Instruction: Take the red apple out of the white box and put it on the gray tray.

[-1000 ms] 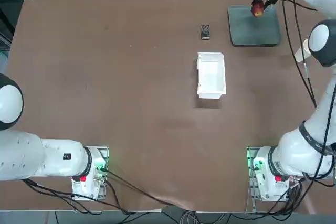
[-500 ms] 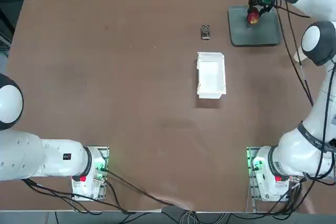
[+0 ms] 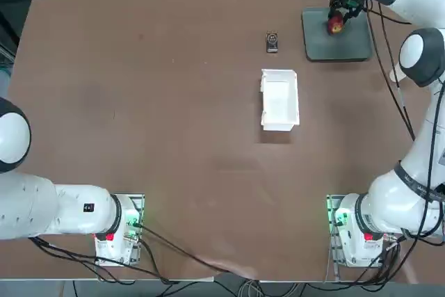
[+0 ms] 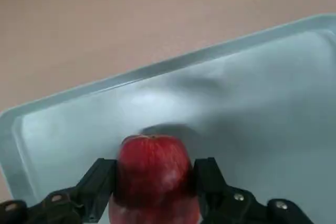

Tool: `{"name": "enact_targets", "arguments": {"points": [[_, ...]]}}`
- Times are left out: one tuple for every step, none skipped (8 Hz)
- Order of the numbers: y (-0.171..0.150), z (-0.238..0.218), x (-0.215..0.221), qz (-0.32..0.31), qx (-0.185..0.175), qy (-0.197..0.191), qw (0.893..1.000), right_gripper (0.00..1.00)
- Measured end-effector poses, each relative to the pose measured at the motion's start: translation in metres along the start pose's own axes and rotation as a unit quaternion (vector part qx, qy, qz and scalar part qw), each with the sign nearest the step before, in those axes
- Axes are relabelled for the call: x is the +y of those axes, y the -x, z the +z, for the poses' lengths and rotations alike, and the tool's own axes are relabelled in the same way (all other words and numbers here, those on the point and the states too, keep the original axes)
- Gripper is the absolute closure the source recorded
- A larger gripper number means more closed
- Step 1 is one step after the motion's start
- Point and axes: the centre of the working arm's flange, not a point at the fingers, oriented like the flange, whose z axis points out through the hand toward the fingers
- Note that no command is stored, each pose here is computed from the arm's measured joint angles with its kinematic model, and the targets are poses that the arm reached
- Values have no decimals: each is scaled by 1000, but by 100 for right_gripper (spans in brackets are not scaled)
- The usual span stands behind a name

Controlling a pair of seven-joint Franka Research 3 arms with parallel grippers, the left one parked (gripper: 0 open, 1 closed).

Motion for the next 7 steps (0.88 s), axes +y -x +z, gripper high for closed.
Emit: {"name": "enact_targets", "arguments": {"points": [[0,0,0,0,0,0,1000,15],[0,0,0,0,0,0,1000,12],[0,1,-1,-7,0,4,1000,0],[0,0,-2,-15,3,7,1000,0],[-2,-4,-5,-22,8,9,1000,0],[-4,-12,-10,-27,16,8,999,0],[-7,-25,-16,-38,28,12,999,0]]}}
